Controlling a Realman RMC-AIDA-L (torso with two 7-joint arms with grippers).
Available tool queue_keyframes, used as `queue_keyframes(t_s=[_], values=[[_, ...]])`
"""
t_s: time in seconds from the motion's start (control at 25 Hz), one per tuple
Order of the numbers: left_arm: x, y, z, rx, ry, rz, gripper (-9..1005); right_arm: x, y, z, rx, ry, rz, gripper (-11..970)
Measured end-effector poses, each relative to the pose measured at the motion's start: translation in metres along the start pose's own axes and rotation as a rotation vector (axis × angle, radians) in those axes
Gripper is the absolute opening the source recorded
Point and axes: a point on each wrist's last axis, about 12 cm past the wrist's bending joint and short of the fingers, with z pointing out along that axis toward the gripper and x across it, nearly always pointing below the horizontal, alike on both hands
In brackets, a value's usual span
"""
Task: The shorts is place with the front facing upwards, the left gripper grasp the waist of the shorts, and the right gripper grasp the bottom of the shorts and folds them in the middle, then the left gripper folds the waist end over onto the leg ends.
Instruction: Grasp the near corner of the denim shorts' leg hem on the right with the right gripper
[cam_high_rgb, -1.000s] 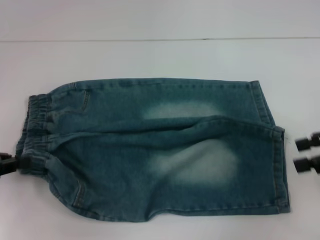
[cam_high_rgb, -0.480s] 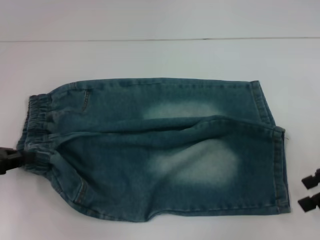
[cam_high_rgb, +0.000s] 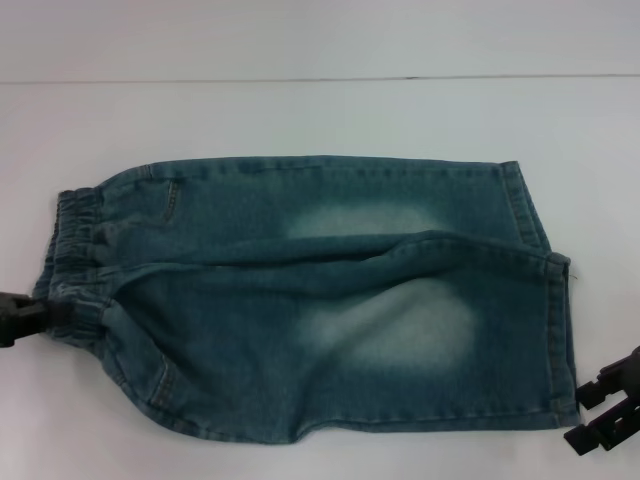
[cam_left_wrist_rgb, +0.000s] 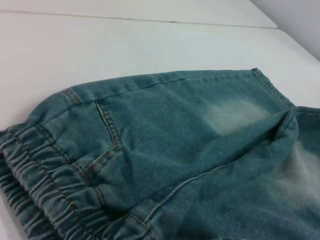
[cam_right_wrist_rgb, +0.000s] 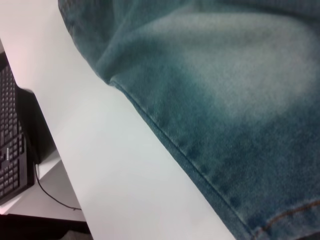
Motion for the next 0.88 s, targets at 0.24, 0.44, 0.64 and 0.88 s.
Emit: queue_keyframes(t_s=[0.24,0.44,0.64,0.88], values=[[-0.001,-0.001,0.0,0.0,0.001,0.001,37,-0.004,0.001,0.009,-0.005,0.019,-0.01,912],[0.0,-0.001,0.003,-0.002,0.004,0.0,38,-0.008,0.003,0.013,-0.012,0.01,-0.028,893],[0.002,-0.001,0.004,0.0,0.005,0.0,38,-0.012,0.002,0.016,-0.001,0.0,-0.05,830],[0.003,-0.001,0.005,0.0,0.001,-0.003,38,-0.014,0.001,0.016,0.008,-0.021,-0.074,717]])
